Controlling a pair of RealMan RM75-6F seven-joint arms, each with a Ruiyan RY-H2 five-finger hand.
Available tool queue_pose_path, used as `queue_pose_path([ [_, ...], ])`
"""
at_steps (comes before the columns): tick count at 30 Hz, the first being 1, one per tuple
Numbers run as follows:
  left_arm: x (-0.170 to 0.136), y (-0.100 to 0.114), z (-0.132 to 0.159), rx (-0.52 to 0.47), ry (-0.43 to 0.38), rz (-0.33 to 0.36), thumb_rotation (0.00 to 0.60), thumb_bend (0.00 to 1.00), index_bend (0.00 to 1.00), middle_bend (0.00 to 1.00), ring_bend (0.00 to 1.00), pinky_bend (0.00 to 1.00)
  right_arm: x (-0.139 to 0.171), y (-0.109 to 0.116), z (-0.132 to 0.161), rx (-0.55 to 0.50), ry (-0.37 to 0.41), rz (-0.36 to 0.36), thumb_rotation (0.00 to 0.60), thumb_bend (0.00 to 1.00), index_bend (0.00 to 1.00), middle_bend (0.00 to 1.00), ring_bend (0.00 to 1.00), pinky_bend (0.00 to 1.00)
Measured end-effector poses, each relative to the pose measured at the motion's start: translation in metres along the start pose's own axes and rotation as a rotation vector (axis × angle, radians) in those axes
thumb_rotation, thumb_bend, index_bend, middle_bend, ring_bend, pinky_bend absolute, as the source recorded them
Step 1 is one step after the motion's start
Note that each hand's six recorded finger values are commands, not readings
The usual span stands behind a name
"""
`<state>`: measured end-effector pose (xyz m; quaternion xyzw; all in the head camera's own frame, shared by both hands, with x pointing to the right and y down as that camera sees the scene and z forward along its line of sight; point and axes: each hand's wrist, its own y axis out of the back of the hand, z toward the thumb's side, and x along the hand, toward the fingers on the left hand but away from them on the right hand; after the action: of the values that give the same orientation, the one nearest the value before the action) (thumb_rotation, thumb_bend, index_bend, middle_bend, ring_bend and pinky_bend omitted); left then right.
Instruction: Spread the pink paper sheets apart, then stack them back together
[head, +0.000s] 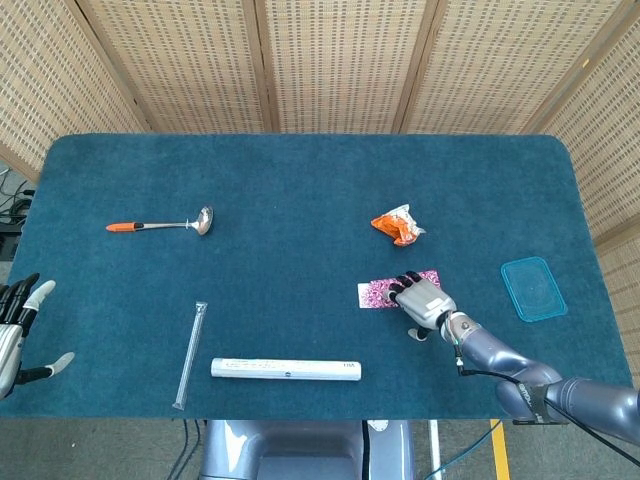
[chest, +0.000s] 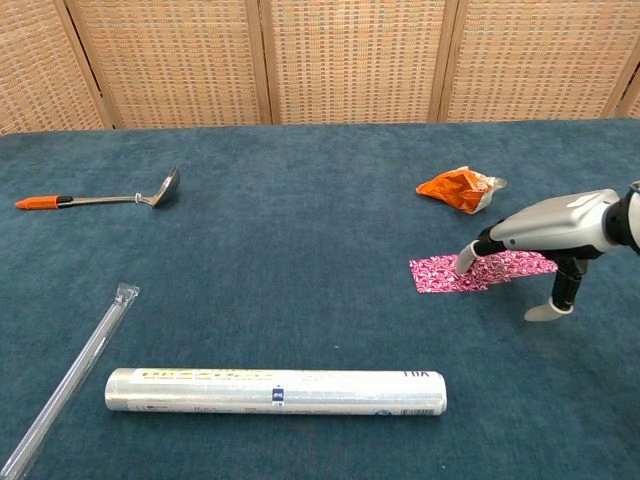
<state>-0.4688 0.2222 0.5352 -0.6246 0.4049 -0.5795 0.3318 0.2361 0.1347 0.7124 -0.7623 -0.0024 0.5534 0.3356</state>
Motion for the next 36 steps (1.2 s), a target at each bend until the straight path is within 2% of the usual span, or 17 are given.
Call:
queue_pose_path([
  [28,0.0,0.0,0.0,-0.002,-0.002,0.002,0.571,0.0,0.09,0.0,0.0,0.0,0.035,-0.029,0.012,0.017,0.047,0.081,0.6,0.36,0.14,0.15,0.0,0.0],
  [36,0.0,0.0,-0.001,-0.002,-0.001,0.004,0.57,0.0,0.09,0.0,0.0,0.0,0.048,-0.034,0.022,0.022,0.083,0.101,0.6,0.36,0.14,0.16,0.0,0.0],
])
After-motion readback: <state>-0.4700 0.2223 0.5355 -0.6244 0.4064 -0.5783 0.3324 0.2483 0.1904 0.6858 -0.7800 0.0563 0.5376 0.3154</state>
